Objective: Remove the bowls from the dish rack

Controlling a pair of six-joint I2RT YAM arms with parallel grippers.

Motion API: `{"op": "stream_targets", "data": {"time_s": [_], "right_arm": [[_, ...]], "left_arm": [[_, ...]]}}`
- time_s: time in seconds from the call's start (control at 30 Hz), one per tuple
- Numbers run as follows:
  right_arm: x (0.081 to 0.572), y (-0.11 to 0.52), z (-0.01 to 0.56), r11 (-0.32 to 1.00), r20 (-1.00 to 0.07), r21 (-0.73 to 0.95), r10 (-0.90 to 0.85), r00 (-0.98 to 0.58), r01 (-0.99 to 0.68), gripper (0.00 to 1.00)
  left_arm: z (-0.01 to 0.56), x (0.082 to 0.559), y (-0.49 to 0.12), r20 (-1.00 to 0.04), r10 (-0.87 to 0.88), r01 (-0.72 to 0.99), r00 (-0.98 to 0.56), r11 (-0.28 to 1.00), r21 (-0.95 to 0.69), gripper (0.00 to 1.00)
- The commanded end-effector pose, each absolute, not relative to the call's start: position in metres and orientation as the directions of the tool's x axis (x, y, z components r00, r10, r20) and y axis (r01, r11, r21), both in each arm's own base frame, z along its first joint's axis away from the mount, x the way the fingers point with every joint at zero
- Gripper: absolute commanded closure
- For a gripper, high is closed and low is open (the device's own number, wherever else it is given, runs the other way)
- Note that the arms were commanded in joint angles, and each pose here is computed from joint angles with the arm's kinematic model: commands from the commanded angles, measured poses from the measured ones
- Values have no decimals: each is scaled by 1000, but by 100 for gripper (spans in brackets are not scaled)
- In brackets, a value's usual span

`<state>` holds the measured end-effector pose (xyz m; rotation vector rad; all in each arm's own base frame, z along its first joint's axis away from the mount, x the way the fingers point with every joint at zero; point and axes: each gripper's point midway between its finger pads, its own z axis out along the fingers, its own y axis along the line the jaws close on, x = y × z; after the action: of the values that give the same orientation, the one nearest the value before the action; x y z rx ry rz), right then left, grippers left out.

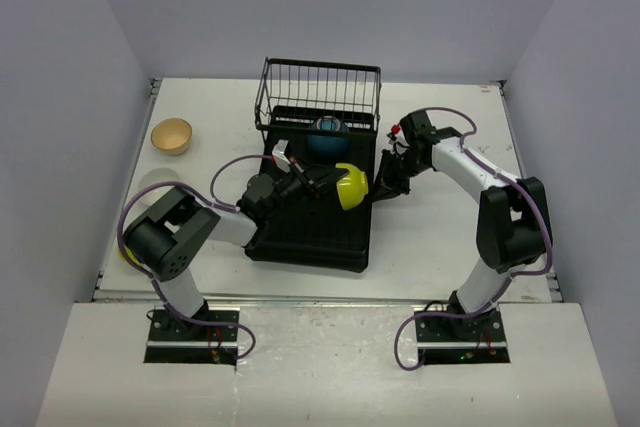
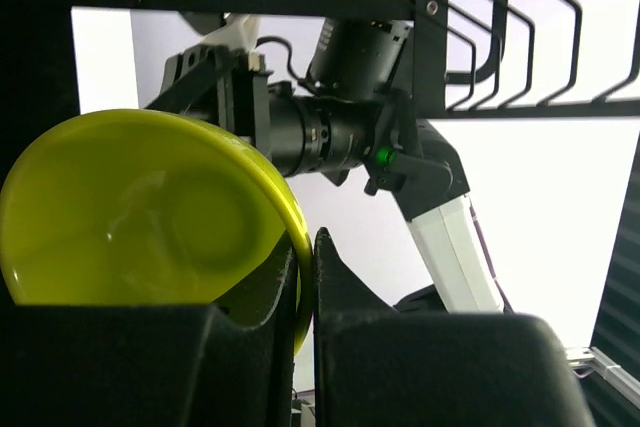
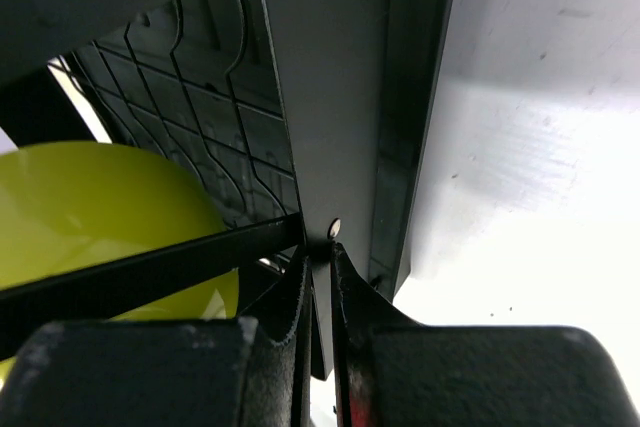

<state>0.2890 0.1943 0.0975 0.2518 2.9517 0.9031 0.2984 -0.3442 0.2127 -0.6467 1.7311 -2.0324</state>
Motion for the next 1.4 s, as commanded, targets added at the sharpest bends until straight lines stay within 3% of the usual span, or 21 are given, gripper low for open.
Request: {"op": "stream_targets", "data": {"time_s": [0.0, 0.27, 0.47, 0.67, 0.93, 1.07, 1.13, 1.17, 1.3, 1.37], "right_arm": [[340, 151, 65, 902, -177, 400, 252, -951, 165, 100], [342, 146, 65, 902, -178, 399, 254, -951, 166, 100], [340, 141, 67, 902, -184, 402, 248, -951, 157, 100], [341, 139, 71, 904, -196, 402, 241, -950, 147, 100], [339, 145, 78, 889, -193, 439, 238, -952, 133, 100], [337, 145, 78, 890, -195, 439, 231, -953, 126, 100], [338, 145, 80, 891, -202, 438, 227, -953, 120, 100], [338, 144, 82, 892, -209, 436, 228, -951, 118, 99], [338, 147, 88, 884, -217, 455, 223, -950, 103, 88], [339, 147, 92, 884, -237, 459, 224, -945, 95, 77]], "left_arm": [[328, 248, -311, -67, -535, 366, -842, -476, -800, 100], [322, 240, -316, -133, -511, 371, -849, -399, -839, 100], [318, 235, -313, -247, -517, 412, -820, -232, -881, 100], [304, 230, -284, -315, -547, 400, -776, -41, -915, 100], [253, 238, -224, -378, -593, 218, -711, 326, -920, 100], [242, 247, -150, -572, -588, 1, -572, 697, -717, 100], [270, 254, -121, -654, -571, -66, -496, 775, -628, 100], [250, 257, -94, -694, -516, -192, -501, 849, -493, 100], [262, 273, -48, -772, -410, -350, -486, 901, -257, 100], [262, 285, -36, -783, -361, -375, -507, 910, -177, 100]]}}
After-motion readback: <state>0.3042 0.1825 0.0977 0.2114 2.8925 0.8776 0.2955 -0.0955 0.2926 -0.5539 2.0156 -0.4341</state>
